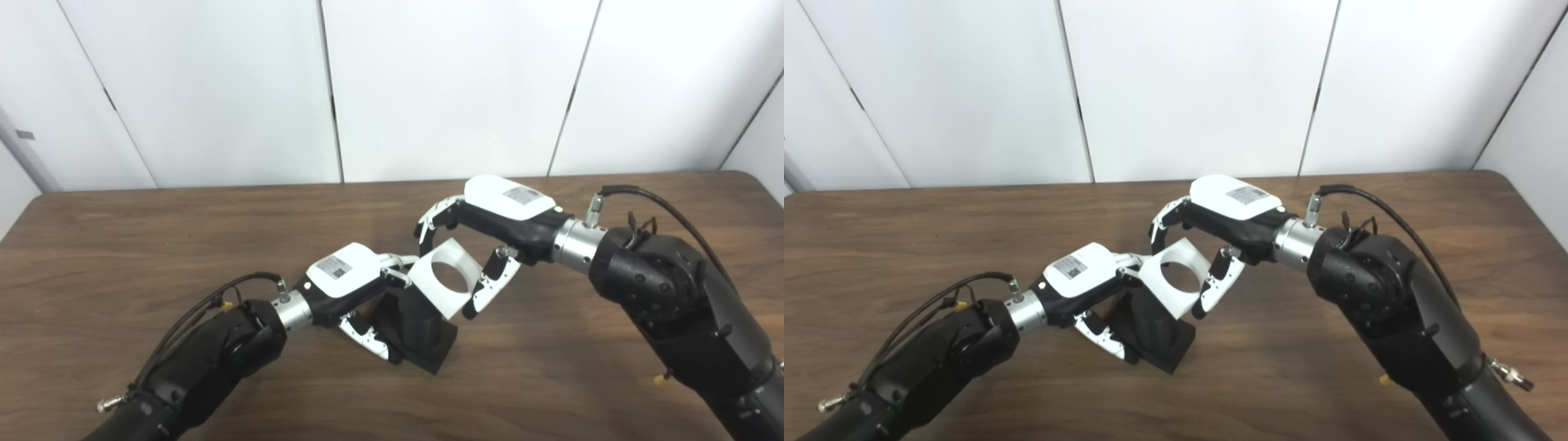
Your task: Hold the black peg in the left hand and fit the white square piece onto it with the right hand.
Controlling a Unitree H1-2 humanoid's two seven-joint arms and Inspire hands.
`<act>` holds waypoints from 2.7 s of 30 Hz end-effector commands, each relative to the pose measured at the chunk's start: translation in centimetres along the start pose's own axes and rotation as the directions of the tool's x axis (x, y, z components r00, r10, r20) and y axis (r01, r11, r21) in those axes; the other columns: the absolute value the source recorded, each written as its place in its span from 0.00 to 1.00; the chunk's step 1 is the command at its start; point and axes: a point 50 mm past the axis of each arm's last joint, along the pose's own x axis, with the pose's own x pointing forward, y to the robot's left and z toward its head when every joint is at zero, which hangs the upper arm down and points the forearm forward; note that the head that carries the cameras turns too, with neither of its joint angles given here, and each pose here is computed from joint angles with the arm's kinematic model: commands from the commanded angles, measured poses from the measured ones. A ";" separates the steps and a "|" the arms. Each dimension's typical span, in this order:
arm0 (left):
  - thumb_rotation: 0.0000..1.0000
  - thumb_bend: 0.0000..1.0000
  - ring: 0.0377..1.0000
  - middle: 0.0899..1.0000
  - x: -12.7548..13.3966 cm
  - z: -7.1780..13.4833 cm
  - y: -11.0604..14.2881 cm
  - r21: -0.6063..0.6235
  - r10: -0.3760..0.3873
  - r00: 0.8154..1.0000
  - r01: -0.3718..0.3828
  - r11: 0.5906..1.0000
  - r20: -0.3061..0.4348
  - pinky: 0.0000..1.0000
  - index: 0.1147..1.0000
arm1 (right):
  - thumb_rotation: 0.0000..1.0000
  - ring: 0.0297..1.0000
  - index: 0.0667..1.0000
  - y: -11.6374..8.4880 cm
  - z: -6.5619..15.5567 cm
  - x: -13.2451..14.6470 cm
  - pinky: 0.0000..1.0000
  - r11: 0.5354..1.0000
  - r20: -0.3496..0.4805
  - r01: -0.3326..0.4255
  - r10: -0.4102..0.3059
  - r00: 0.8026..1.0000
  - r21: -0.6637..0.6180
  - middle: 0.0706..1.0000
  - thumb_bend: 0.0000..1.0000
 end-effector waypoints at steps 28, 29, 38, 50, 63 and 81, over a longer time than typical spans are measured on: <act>0.07 0.52 0.86 0.93 -0.6 1.0 -3.5 0.020 -0.189 0.981 0.190 0.982 -0.034 0.72 0.43 | 0.13 0.80 0.44 0.6 1.0 0.7 0.70 1.000 0.052 0.020 -0.021 0.998 0.010 0.74 0.52; 0.07 0.52 0.86 0.93 -0.6 1.0 -3.5 0.019 -0.189 0.981 0.190 0.982 -0.034 0.71 0.43 | 0.13 0.80 0.44 0.7 0.9 0.7 0.70 1.000 0.050 0.020 -0.020 0.999 0.012 0.74 0.52; 0.07 0.52 0.85 0.92 -0.5 1.2 -3.5 0.027 -0.180 0.983 0.181 0.983 -0.025 0.70 0.43 | 0.13 0.80 0.44 1.2 0.5 1.6 0.69 0.999 0.031 0.016 -0.017 0.999 0.035 0.74 0.52; 0.07 0.52 0.86 0.92 -0.4 1.4 -3.5 0.023 -0.189 0.982 0.190 0.982 -0.029 0.71 0.43 | 0.13 0.80 0.44 2.3 0.6 3.0 0.67 0.997 0.037 0.014 -0.017 0.999 0.069 0.75 0.52; 0.07 0.52 0.86 0.92 -0.2 1.7 -3.2 0.064 -0.206 0.978 0.209 0.976 -0.039 0.72 0.43 | 0.14 0.79 0.44 3.7 1.8 4.8 0.69 0.997 0.071 -0.031 0.026 0.997 0.071 0.74 0.52; 0.07 0.52 0.83 0.94 -0.4 1.5 -3.2 0.035 -0.183 0.983 0.184 0.982 -0.032 0.70 0.43 | 0.41 0.81 0.71 5.3 1.1 4.5 0.68 0.966 -0.003 -0.258 0.258 0.966 0.014 0.82 0.93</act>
